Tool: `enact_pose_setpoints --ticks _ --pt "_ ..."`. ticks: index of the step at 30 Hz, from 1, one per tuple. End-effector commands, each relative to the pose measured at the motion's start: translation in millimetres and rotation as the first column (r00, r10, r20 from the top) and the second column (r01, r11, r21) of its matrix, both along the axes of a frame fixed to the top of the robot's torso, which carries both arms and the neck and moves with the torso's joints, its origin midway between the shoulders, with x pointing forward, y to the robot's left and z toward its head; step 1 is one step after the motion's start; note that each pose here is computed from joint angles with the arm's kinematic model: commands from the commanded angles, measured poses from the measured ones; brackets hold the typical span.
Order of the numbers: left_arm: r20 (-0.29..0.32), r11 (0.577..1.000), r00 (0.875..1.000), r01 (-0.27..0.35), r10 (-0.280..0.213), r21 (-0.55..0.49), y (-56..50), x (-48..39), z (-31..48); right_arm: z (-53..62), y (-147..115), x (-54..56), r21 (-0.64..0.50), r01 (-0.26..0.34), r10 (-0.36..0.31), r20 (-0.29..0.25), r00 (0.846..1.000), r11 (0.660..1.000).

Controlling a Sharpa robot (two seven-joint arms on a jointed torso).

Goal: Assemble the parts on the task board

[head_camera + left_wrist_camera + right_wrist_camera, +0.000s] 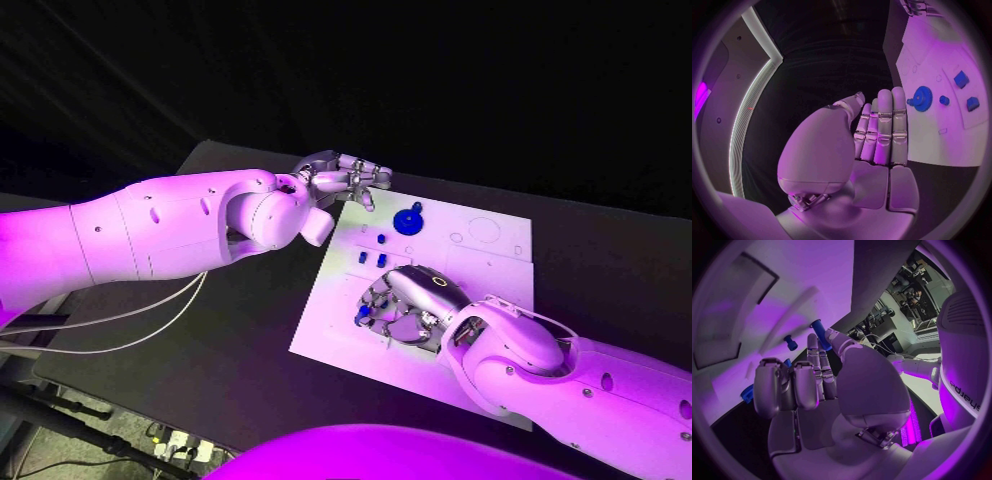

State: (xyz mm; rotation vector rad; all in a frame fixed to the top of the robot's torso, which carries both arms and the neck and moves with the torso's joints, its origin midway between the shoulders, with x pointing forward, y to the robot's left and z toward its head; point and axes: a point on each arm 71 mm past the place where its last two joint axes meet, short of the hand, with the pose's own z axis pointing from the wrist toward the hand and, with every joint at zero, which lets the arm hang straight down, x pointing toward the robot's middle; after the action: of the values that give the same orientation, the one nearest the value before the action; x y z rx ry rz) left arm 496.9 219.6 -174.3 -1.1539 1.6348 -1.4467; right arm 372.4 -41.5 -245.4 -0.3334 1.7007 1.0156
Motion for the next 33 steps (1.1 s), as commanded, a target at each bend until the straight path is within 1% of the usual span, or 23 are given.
enact_pose_setpoints --ticks 1,12,17,21,28,33 --pt "0.005 1.000 1.000 0.022 -0.022 -0.006 -2.8 -0.7 0.9 -2.9 -0.1 -0.1 -0.026 0.001 -0.001 0.004 1.000 1.000" --pt "0.001 1.000 1.000 0.026 -0.026 -0.005 -2.9 -1.1 0.8 -2.0 1.0 1.5 -0.028 0.019 -0.018 0.034 0.999 0.999" --pt "0.000 1.000 1.000 0.027 -0.027 -0.005 -3.1 -1.1 0.7 -1.8 2.5 1.5 -0.029 0.022 -0.021 0.039 0.999 0.999" --pt "0.000 1.000 1.000 0.027 -0.027 -0.005 -3.1 -1.1 0.7 -2.4 3.5 1.0 -0.036 0.017 -0.015 0.036 0.999 0.999" --pt "-0.002 1.000 1.000 0.027 -0.027 -0.004 -2.9 -1.1 0.5 -6.0 5.3 -1.5 -0.084 -0.004 0.005 0.014 1.000 0.996" --pt "-0.003 1.000 1.000 0.027 -0.027 -0.004 -2.8 -1.1 0.4 -8.0 4.8 -2.1 -0.116 -0.008 0.010 0.011 1.000 0.993"
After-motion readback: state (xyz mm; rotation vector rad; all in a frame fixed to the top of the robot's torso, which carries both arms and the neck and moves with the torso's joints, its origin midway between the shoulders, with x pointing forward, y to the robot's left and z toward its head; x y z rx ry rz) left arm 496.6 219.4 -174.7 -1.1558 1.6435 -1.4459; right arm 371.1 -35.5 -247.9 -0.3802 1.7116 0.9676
